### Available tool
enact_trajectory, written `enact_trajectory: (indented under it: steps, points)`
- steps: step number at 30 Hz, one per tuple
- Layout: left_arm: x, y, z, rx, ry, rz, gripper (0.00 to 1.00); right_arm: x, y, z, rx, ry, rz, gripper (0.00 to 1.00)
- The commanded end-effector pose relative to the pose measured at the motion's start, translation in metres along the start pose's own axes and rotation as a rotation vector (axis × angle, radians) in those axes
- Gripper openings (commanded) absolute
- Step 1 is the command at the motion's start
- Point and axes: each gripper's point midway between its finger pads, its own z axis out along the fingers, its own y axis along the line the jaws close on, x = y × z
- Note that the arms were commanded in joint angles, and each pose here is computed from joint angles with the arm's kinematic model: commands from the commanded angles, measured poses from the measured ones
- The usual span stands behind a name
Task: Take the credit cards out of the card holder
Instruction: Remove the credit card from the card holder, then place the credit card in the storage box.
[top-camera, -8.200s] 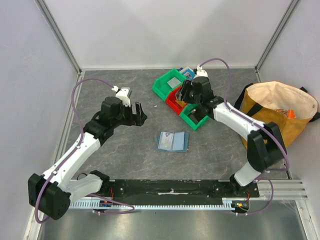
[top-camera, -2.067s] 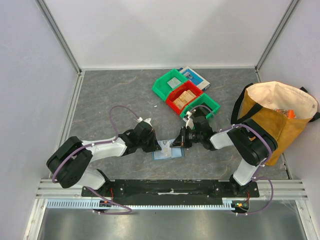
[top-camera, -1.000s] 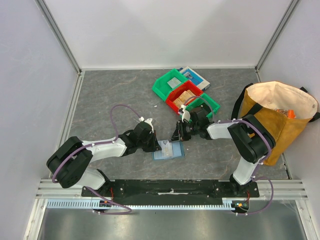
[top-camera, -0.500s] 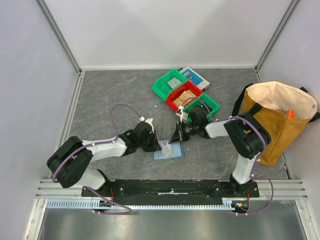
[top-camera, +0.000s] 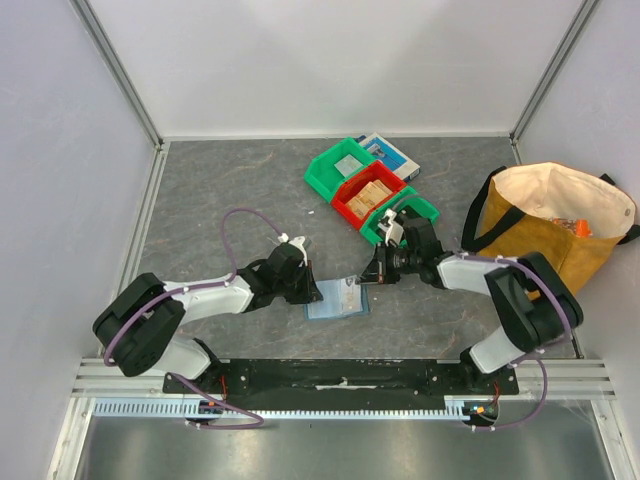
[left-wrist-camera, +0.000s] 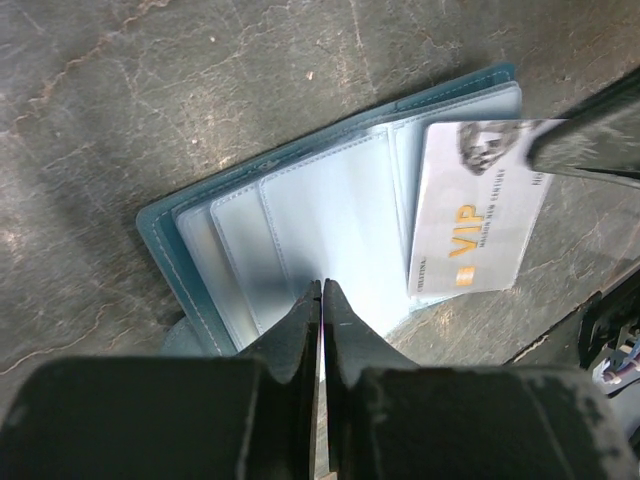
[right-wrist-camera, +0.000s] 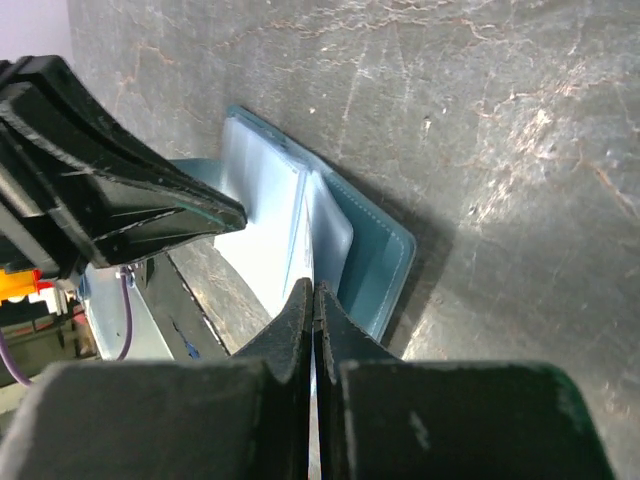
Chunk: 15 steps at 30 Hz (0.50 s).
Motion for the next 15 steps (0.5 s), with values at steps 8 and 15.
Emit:
enact_trajectory:
  steps: [8,15]
  points:
    - [-0.051,-0.032,-0.052,0.076,-0.222,-0.032,0.77,-0.059,0.055,-0.058,-0.031,-0.416,-0.028,0.00]
    - [-0.085,-0.079,-0.101,0.335,-0.425,-0.100,0.85,-0.087,0.100,-0.098,-0.205,-0.690,0.028,0.00]
